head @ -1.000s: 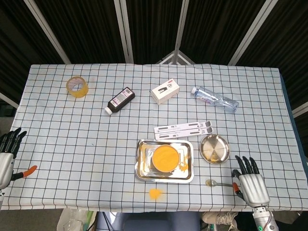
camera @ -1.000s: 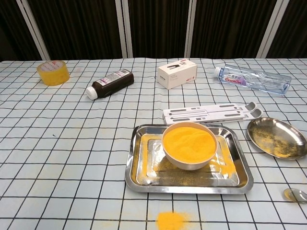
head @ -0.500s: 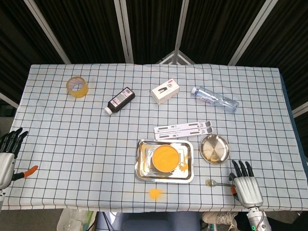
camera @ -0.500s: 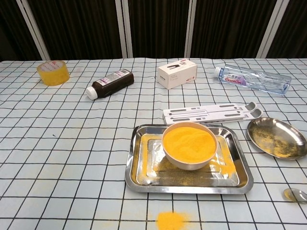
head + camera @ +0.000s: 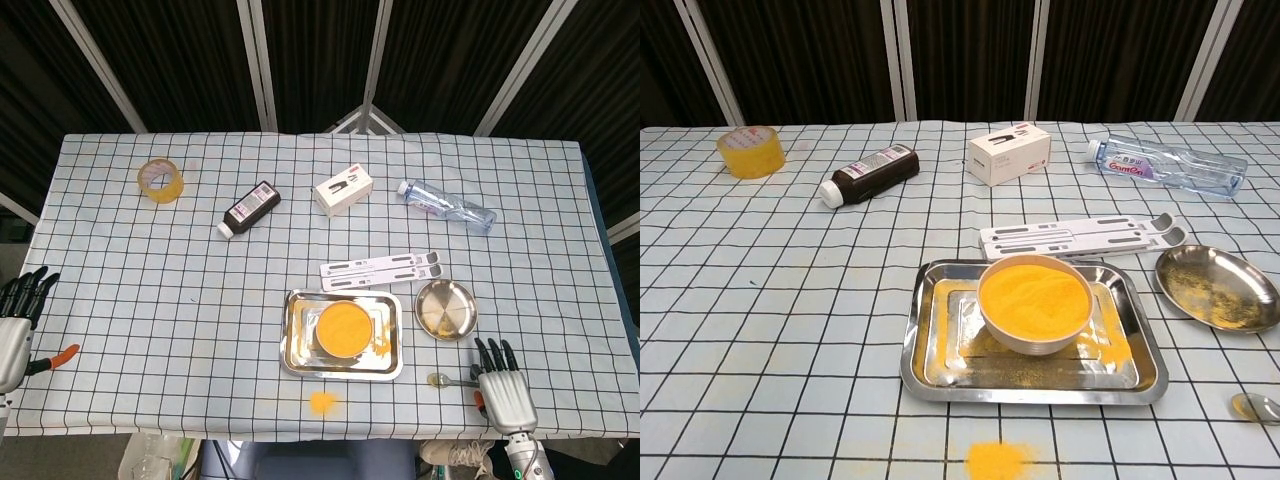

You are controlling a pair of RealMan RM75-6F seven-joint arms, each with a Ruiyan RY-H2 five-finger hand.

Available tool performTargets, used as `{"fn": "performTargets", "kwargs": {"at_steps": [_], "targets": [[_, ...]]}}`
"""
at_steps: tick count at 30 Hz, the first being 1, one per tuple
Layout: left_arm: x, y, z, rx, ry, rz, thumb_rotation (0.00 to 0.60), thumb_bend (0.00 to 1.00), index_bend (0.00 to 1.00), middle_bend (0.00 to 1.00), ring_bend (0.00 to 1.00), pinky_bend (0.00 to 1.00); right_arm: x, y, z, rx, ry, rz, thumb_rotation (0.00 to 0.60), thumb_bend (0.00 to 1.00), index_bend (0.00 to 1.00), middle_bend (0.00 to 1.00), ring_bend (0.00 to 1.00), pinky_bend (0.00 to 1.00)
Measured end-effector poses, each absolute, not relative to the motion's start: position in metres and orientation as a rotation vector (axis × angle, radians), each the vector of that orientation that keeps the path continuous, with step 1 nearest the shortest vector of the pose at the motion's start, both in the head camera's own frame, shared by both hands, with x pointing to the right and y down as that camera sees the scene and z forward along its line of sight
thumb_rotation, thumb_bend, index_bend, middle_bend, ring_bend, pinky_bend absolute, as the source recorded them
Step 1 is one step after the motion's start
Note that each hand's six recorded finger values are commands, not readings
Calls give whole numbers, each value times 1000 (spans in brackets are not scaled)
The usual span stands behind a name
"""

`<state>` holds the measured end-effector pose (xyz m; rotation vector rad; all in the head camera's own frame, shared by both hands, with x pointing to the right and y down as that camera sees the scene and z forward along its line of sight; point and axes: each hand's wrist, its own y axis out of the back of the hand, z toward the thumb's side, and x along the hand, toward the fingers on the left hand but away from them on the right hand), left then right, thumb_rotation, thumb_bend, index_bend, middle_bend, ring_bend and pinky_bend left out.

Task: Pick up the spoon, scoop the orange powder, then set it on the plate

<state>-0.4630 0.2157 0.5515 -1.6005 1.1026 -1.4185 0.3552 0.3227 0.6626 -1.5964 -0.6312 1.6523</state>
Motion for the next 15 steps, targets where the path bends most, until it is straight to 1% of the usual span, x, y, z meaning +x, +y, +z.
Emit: {"fn": "performTargets", "kwargs": {"at_steps": [15], "targets": [[-463,216,552,-1600,1098,-1429,600,0,0,0,0,0,361,320,670,-1590,-642,1694,600,419,487,105,0,0]]}}
